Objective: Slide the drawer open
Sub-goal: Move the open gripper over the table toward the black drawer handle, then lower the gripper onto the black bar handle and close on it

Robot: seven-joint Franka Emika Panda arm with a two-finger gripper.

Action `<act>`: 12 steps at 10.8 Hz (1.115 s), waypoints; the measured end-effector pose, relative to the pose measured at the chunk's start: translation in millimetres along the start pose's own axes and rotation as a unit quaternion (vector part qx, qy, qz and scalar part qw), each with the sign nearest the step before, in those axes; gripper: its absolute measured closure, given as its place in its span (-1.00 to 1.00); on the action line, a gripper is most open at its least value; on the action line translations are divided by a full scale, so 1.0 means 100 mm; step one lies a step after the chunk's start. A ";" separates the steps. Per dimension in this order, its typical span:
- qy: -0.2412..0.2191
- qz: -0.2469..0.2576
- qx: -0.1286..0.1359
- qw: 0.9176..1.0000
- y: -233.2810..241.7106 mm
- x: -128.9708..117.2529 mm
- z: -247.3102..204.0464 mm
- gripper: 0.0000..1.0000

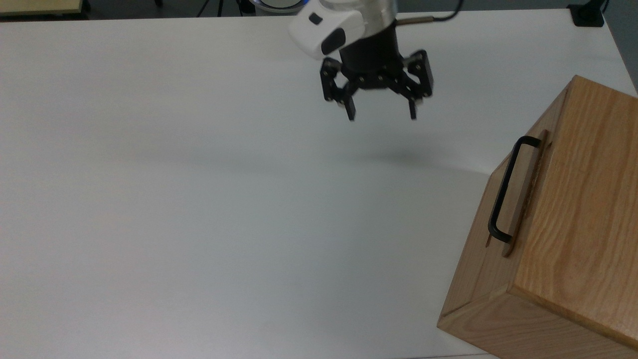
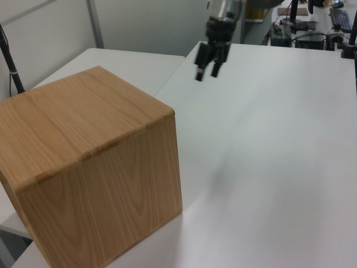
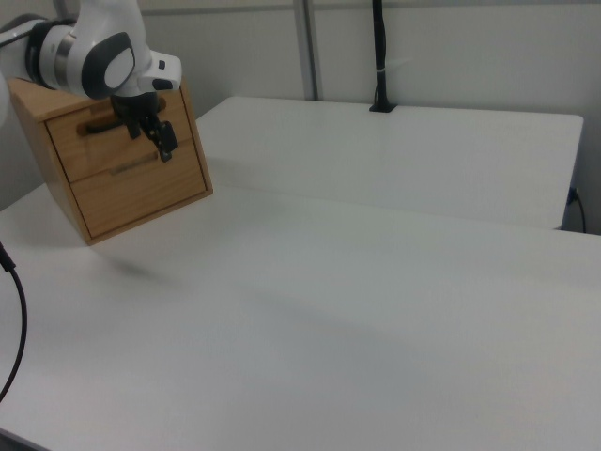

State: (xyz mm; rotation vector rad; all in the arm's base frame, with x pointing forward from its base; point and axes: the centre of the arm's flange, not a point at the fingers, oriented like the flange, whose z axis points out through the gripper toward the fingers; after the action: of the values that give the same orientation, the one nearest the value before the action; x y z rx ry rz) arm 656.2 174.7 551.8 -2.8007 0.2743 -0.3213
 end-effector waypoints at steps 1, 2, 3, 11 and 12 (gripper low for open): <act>0.037 0.022 0.018 0.999 -0.13 0.09 0.10 -1.00; 0.071 0.035 0.036 0.996 -0.28 0.13 0.20 -1.00; 0.092 0.046 0.050 0.993 -0.41 0.14 0.29 -0.99; 0.146 0.138 0.146 0.969 -1.06 0.09 0.38 -0.49; 0.148 0.144 0.148 0.967 -1.06 0.10 0.41 -0.32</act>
State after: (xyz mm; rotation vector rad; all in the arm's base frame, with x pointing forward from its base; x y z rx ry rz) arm 692.0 282.9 549.5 -2.3732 0.6361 -0.6519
